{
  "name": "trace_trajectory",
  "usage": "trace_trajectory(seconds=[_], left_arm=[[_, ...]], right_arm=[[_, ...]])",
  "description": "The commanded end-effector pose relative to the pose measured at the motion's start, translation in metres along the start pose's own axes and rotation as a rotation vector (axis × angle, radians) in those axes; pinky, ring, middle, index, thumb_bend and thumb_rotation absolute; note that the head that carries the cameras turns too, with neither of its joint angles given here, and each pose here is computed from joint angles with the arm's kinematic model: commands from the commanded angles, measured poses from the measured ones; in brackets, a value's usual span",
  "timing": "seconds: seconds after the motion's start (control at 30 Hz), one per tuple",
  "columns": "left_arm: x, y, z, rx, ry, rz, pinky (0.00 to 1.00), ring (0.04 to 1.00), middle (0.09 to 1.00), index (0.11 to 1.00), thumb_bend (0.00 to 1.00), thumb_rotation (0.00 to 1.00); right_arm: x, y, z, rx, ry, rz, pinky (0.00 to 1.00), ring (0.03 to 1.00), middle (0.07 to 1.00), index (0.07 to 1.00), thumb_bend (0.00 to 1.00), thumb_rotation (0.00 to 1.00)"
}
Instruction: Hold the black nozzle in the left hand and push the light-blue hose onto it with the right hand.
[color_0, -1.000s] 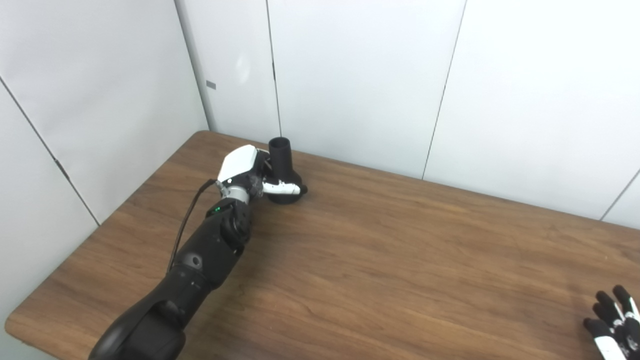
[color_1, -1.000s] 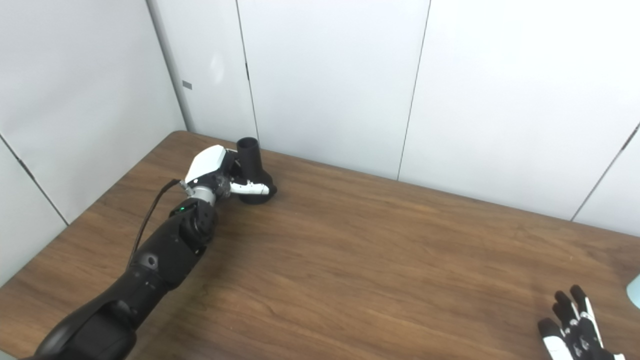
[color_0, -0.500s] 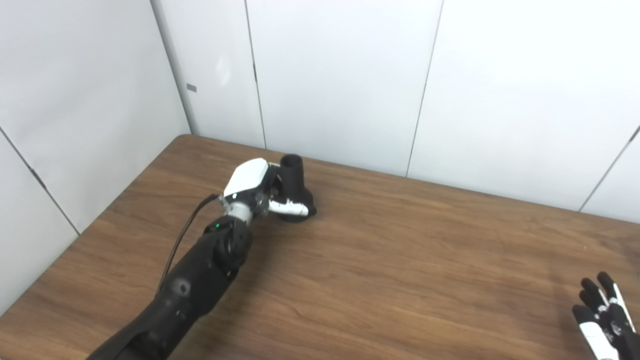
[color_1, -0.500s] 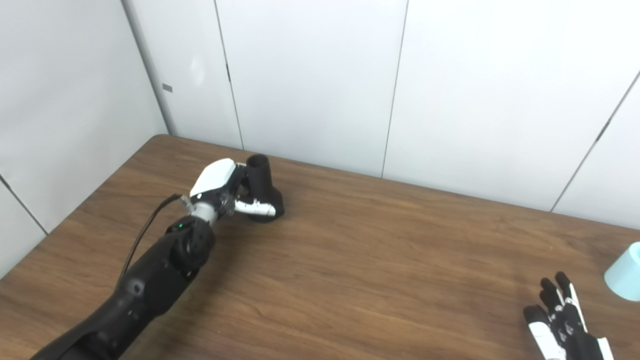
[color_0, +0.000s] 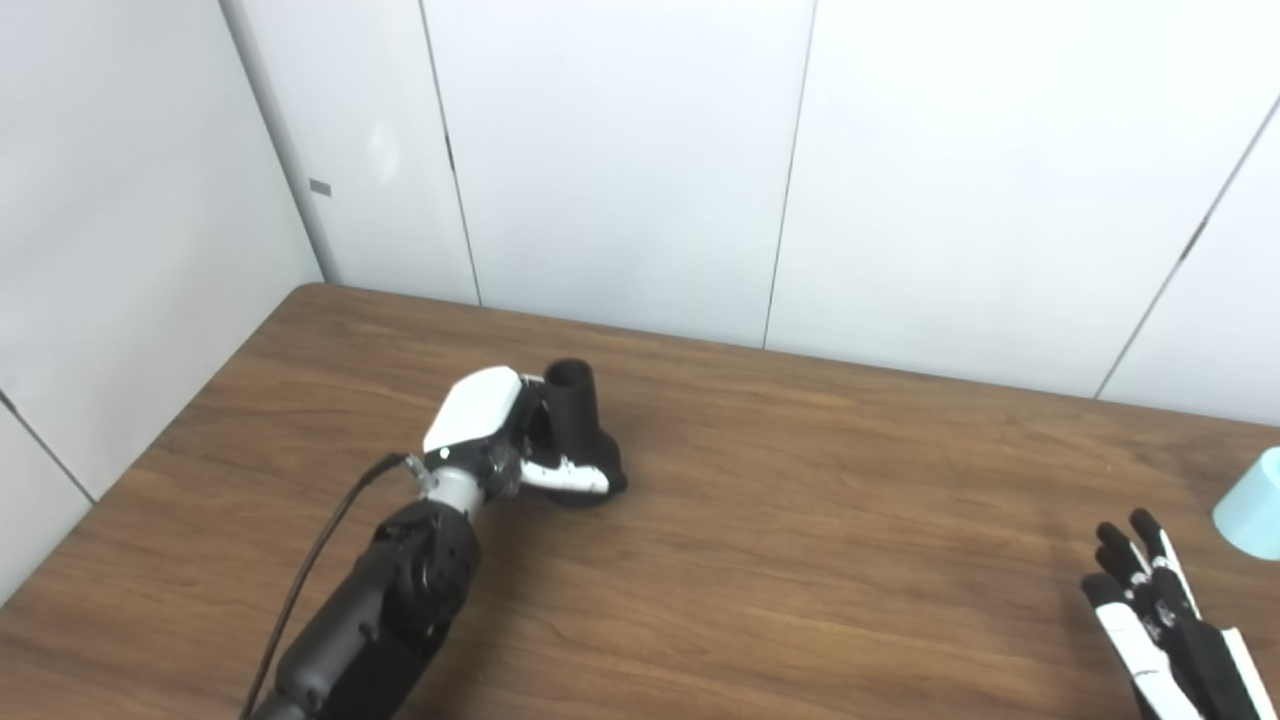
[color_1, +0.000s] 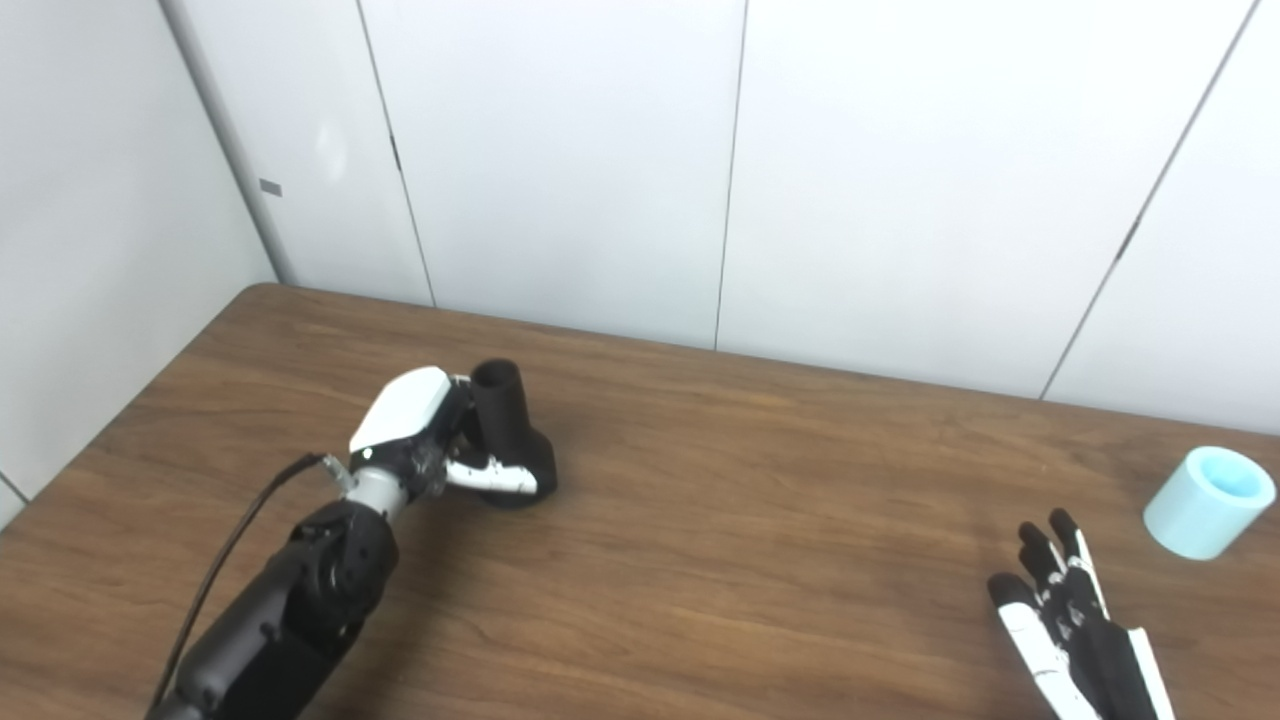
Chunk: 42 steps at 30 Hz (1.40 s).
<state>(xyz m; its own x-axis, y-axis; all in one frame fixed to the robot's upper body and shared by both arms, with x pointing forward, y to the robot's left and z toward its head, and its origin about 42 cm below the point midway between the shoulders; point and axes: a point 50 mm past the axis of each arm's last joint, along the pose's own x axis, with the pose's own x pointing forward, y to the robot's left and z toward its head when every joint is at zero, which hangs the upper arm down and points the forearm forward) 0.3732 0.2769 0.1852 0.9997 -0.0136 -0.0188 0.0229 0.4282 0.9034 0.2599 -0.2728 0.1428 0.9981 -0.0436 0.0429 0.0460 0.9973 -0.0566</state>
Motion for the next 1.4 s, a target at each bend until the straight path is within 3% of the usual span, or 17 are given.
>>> trace_trajectory(seconds=[0.0,0.23,0.4,0.53,0.77,1.07,1.37], left_arm=[[-0.002,0.007,0.014,-0.017,-0.051,0.007,0.67,0.604,0.482,0.491,0.53,0.00],[-0.018,0.000,0.034,-0.003,-0.153,0.022,0.75,0.621,0.452,0.517,0.52,0.00],[-0.029,-0.005,0.048,0.009,-0.173,0.011,0.78,0.634,0.469,0.501,0.52,0.00],[-0.040,-0.011,0.060,0.001,-0.190,-0.010,0.84,0.646,0.483,0.493,0.52,0.00],[-0.055,-0.027,0.078,0.035,-0.246,-0.044,0.84,0.659,0.491,0.487,0.52,0.00],[-0.063,-0.044,0.098,0.110,-0.358,-0.059,0.81,0.638,0.479,0.496,0.52,0.00],[-0.065,-0.053,0.110,0.116,-0.374,-0.054,0.81,0.624,0.462,0.504,0.52,0.00]], right_arm=[[0.003,-0.005,0.019,-0.012,-0.077,-0.008,0.89,0.950,0.943,1.000,0.62,0.62],[0.002,-0.008,0.025,-0.070,-0.101,-0.026,0.85,0.935,0.932,1.000,0.65,0.69],[0.002,-0.006,0.028,-0.026,-0.114,-0.032,0.88,0.942,0.933,0.990,0.65,0.64],[0.002,-0.005,0.031,-0.047,-0.110,-0.045,0.86,0.930,0.927,0.992,0.65,0.67],[0.000,-0.008,0.040,-0.061,-0.121,-0.056,0.89,0.930,0.923,0.990,0.65,0.67],[-0.002,-0.013,0.048,-0.078,-0.128,-0.067,0.85,0.919,0.921,0.985,0.67,0.71],[0.000,-0.017,0.056,-0.053,-0.143,-0.067,0.88,0.923,0.908,0.971,0.68,0.67]])
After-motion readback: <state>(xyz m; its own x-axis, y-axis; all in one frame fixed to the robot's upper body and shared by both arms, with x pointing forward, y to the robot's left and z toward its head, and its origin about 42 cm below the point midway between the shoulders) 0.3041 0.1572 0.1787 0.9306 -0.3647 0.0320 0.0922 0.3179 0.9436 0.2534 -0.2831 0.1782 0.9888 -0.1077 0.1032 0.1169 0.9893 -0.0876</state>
